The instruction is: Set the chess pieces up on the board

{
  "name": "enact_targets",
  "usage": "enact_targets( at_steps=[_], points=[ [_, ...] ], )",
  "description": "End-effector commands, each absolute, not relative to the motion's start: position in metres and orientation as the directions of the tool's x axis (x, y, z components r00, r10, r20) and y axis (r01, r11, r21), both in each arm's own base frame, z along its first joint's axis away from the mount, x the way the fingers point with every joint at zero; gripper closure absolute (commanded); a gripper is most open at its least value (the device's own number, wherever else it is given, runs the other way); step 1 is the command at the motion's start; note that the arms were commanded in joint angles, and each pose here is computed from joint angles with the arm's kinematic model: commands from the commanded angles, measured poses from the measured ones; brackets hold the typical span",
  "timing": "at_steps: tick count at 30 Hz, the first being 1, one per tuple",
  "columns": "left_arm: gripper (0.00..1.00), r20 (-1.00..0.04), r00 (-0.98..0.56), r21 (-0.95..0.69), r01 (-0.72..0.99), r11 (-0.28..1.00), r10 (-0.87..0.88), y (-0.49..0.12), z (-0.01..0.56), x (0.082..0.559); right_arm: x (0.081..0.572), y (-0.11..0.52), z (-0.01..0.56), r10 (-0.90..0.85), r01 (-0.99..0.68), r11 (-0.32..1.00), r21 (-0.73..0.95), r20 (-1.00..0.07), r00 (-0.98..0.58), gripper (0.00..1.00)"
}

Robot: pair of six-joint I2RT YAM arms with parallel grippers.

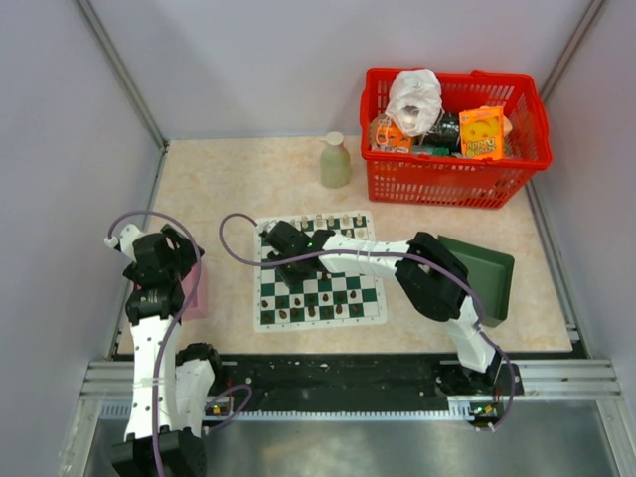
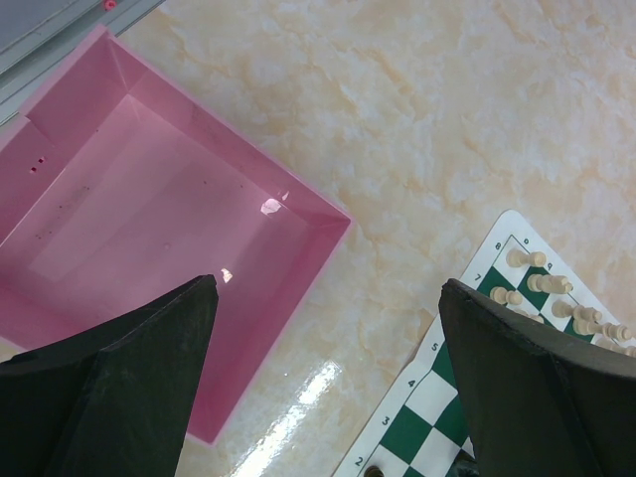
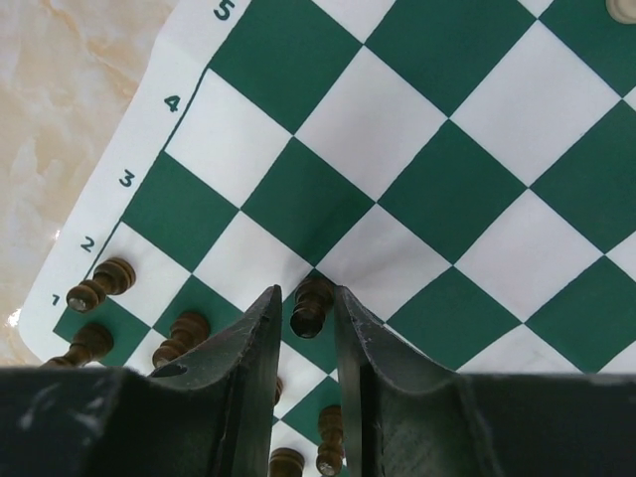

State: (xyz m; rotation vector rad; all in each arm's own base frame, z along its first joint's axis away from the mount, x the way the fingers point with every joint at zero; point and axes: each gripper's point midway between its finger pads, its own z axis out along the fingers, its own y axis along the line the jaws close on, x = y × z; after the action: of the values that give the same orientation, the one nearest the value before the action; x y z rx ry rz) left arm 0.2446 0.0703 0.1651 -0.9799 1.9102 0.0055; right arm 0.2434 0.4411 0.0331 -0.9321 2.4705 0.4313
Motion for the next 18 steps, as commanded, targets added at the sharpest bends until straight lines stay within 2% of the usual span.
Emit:
enact_targets(
  at_steps=[1,6,13,18],
  points=[
    [0.01,-0.769,-0.172,-0.4,-0.62,0.675,-0.615,0.076,0.183,0.251,0.246,0.459,0.053,-0.526,-0.702,0.699,0.136,-0.568,-0.633,0.75],
    [0.01,-0.77,-0.174,-0.398,-0.622,0.675,-0.614,0.076,0.182,0.25,0.243,0.457,0.066,-0.519,-0.707,0.694,0.14,-0.583,-0.625,0.86],
    [0.01,-0.769,-0.172,-0.401,-0.62,0.674,-0.616,0.075,0.182,0.249,0.245,0.437,0.112,-0.469,-0.689,0.715,0.117,-0.651,-0.598,0.87],
    [0.01,-0.769,-0.17,-0.402,-0.62,0.674,-0.616,0.075,0.183,0.249,0.247,0.399,0.141,-0.422,-0.64,0.766,0.065,-0.7,-0.576,0.87]
  ],
)
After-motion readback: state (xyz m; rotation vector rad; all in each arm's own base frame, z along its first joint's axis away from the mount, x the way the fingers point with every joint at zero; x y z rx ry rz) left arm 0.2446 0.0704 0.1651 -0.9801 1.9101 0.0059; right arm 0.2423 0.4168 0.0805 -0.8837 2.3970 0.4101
